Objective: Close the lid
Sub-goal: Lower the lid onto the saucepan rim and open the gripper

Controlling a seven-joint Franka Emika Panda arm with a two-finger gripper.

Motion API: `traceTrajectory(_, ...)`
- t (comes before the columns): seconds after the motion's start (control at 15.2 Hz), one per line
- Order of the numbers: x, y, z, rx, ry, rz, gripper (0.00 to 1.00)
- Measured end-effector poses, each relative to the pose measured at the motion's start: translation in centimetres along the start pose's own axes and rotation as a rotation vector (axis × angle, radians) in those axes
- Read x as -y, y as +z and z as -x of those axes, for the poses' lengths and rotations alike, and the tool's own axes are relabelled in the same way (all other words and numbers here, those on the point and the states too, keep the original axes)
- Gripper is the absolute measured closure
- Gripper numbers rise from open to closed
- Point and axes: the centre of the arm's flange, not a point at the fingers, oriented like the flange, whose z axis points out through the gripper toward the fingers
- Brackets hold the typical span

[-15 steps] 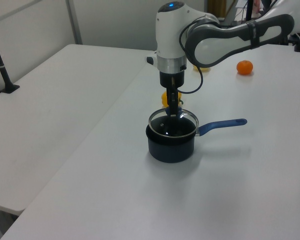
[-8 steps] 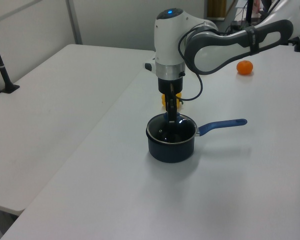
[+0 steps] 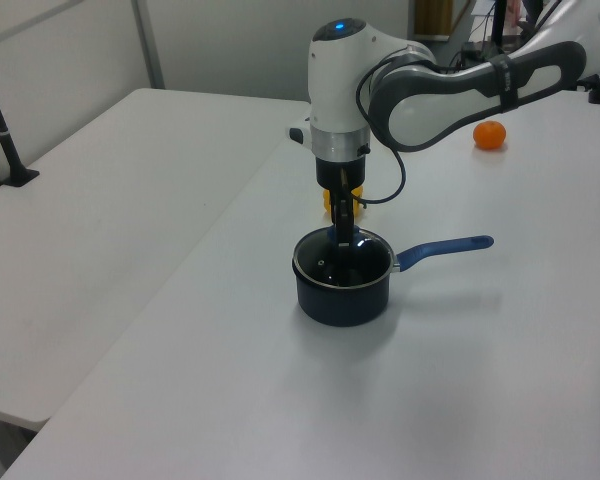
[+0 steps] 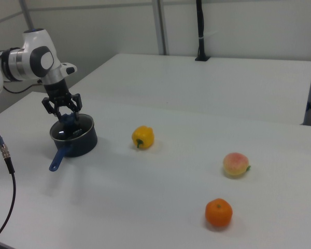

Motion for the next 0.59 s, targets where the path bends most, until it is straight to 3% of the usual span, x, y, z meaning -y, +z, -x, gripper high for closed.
traceTrajectory(0.13, 0.0, 0.1, 0.0, 0.002, 0.000, 0.000, 0.31)
traceTrajectory(0.33, -0.1, 0.1, 0.0, 0.003, -0.005, 0.016, 0.03)
traceTrajectory(0.59, -0.2, -1.2, 0.2, -0.013, -0.003, 0.020, 0.00)
